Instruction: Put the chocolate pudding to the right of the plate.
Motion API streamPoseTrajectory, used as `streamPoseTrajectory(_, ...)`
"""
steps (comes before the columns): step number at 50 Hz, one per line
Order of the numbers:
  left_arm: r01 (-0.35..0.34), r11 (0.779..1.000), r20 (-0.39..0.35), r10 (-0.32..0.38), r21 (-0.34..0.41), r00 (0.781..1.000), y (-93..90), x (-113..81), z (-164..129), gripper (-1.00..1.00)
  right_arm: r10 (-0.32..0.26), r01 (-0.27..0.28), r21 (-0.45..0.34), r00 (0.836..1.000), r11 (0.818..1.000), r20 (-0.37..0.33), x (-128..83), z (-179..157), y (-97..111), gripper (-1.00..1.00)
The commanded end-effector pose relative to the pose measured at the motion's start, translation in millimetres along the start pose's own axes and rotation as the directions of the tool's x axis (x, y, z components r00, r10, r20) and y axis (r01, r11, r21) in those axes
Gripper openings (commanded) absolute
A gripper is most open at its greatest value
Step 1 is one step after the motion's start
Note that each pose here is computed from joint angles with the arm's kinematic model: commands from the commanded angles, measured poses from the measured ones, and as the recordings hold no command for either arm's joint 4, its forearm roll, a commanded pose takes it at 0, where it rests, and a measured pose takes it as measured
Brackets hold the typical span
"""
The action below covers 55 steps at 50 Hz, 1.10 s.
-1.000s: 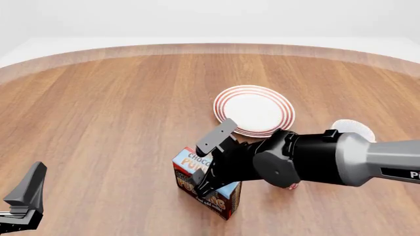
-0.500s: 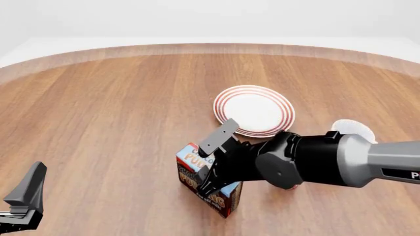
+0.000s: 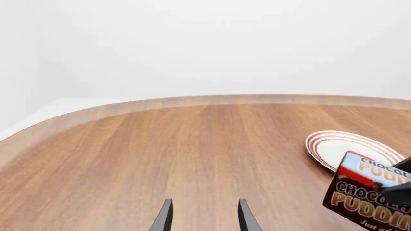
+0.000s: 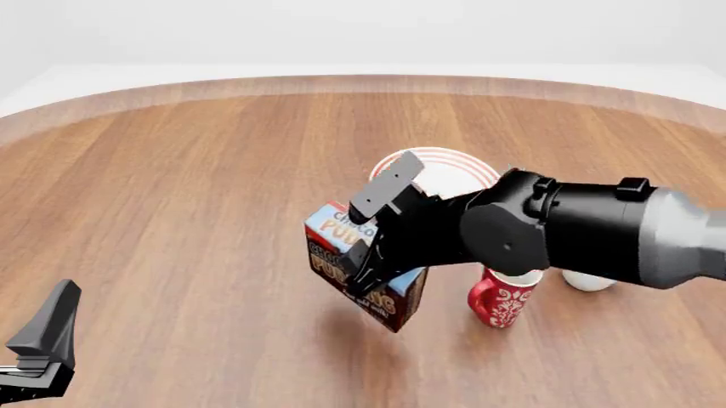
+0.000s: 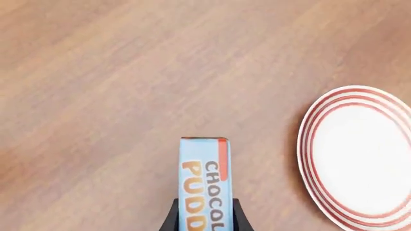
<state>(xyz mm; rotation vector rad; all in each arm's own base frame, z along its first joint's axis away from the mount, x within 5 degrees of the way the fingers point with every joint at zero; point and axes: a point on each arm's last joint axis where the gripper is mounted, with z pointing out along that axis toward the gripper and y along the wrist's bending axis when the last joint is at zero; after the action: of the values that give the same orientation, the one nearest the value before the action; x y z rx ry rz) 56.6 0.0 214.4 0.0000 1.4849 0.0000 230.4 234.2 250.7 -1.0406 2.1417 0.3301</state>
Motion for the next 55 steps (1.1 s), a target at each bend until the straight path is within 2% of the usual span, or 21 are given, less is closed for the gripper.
streamPoseTrajectory(1,0.0,1.0,0.0,0.0,0.0,1.0,0.0,0.0,0.0,1.0,-0.042,0.041,0.034,0.998,0.999,0.048,-33.4,-26.3,-15.5,-1.0)
streamPoseTrajectory(10,0.0,1.0,0.0,0.0,0.0,1.0,0.0,0.0,0.0,1.0,-0.075,0.069,0.074,0.993,0.995,0.087,-56.9,-42.9,-31.6,-1.0)
streamPoseTrajectory(23,0.0,1.0,0.0,0.0,0.0,1.0,0.0,0.0,0.0,1.0,-0.094,0.073,0.144,0.985,0.987,0.144,-73.0,-85.8,-53.4,-1.0)
streamPoseTrajectory(33,0.0,1.0,0.0,0.0,0.0,1.0,0.0,0.0,0.0,1.0,-0.088,0.056,0.186,0.981,0.981,0.171,-92.5,-96.8,-71.2,-1.0)
streamPoseTrajectory(36,0.0,1.0,0.0,0.0,0.0,1.0,0.0,0.0,0.0,1.0,-0.076,0.038,0.208,0.982,0.977,0.173,-101.5,-95.5,-83.9,-1.0)
streamPoseTrajectory(42,0.0,1.0,0.0,0.0,0.0,1.0,0.0,0.0,0.0,1.0,-0.069,0.027,0.233,0.982,0.972,0.177,-110.0,-97.1,-96.9,-1.0)
streamPoseTrajectory(55,0.0,1.0,0.0,0.0,0.0,1.0,0.0,0.0,0.0,1.0,-0.043,-0.008,0.275,0.983,0.961,0.18,-118.1,-101.8,-120.1,-1.0)
